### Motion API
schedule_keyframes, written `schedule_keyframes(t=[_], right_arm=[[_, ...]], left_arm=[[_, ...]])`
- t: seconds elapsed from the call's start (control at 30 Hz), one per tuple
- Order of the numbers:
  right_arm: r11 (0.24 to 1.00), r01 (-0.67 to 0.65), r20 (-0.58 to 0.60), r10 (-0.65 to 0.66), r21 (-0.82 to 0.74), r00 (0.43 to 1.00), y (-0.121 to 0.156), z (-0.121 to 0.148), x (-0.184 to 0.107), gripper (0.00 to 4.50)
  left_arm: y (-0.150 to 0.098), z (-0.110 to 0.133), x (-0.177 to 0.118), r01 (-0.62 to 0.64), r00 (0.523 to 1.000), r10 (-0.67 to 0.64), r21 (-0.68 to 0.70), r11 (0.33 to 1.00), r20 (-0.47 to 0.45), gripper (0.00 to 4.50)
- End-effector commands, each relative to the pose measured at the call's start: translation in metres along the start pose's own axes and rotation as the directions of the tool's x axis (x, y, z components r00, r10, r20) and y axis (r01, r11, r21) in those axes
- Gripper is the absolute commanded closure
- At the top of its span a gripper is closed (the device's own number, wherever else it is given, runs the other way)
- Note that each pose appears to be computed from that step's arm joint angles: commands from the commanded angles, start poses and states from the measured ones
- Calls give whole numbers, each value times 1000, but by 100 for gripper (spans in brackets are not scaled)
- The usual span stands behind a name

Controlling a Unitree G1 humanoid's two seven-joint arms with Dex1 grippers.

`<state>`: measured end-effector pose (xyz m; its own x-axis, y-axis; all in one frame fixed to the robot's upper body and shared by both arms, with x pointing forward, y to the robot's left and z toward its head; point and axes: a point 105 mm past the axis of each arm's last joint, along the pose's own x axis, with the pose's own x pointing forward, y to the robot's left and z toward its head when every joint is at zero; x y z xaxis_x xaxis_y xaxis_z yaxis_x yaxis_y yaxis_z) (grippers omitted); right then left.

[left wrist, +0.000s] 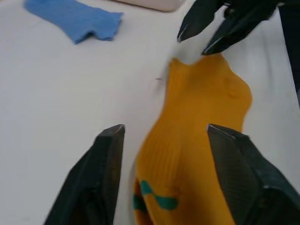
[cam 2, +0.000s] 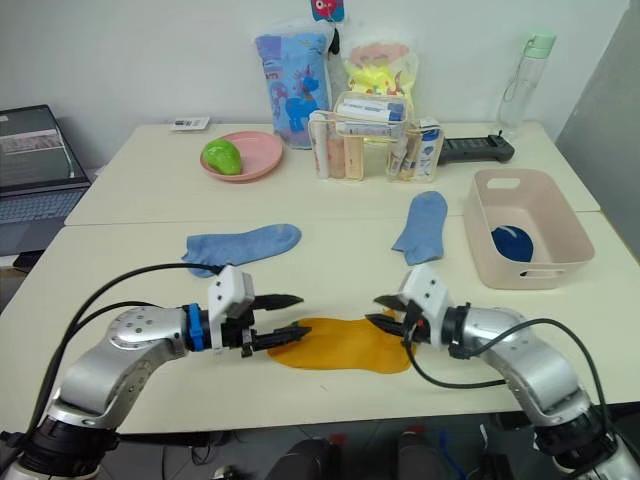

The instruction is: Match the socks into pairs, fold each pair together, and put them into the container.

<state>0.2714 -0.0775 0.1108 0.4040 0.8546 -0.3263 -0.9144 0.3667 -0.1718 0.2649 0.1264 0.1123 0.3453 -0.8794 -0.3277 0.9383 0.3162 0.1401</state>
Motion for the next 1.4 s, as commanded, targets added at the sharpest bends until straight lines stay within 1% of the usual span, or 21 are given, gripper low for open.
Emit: schedule_keyframes(t=[0.03, 0.07, 0.17, 0.2, 0.33, 0.47, 0.53, 0.63, 0.73, 0.87, 0.97, 1.03, 1.13, 1.23, 1.3, 1.33, 1.4], right_arm=[[997, -29, -41, 26, -72, 999, -2, -13, 2, 438], [996, -33, -63, 28, -82, 998, -2, -19, 2, 450], [999, 2, -104, -6, -37, 995, -8, -39, -6, 450], [1000, 9, -119, -12, -26, 993, -8, -45, -9, 450], [1000, 13, -132, -15, -16, 991, -5, -54, -16, 450], [1000, 29, -135, -28, 4, 991, -2, -58, -28, 450], [1000, 22, -101, -21, 6, 995, -2, -51, -30, 450], [1000, 19, -30, -19, 6, 999, -2, -32, -29, 450], [1000, -16, 16, 15, 21, 1000, 4, -18, -26, 450], [997, -64, -29, 65, 34, 997, 15, -25, -21, 450], [996, -71, -117, 77, 53, 990, 20, -46, -21, 450], [997, -58, -153, 67, 59, 986, 19, -54, -24, 450], [998, -39, -179, 48, 53, 983, 17, -59, -30, 450], [998, -17, -171, 26, 56, 985, 12, -58, -37, 450], [997, -3, -140, 14, 80, 990, 10, -51, -43, 450], [994, 14, -107, -2, 110, 994, 8, -44, -45, 450], [989, 31, -73, -20, 146, 997, 6, -36, -47, 450]], left_arm=[[-2, -15, 2, 5, 998, -1, 67, 998, -58, 291], [-1, -20, 3, -3, 997, 8, 72, 997, -72, 324], [4, -36, 1, -61, 992, 67, 59, 996, -104, 427], [4, -41, 0, -70, 991, 76, 57, 996, -112, 445], [1, -51, -3, -86, 989, 89, 34, 996, -118, 445], [5, -58, -15, -125, 984, 125, 13, 992, -126, 445], [4, -53, -17, -116, 988, 115, -3, 993, -103, 445], [-1, -37, -16, -76, 997, 75, -5, 997, -33, 445], [-4, -27, -14, -54, 998, 54, 26, 998, -11, 445], [-9, -32, -14, -26, 998, 27, 22, 999, -57, 445], [-12, -48, -17, -12, 990, 16, 27, 1000, -139, 445], [-10, -55, -20, -28, 984, 35, 38, 999, -177, 445], [-8, -57, -23, -40, 981, 46, 36, 999, -186, 445], [-5, -56, -26, -63, 985, 61, -8, 998, -162, 445], [-13, -50, -27, -34, 992, 23, -86, 996, -121, 445], [-17, -44, -27, -11, 996, -2, -138, 990, -91, 445], [-22, -38, -27, 15, 998, -28, -194, 981, -61, 445]])
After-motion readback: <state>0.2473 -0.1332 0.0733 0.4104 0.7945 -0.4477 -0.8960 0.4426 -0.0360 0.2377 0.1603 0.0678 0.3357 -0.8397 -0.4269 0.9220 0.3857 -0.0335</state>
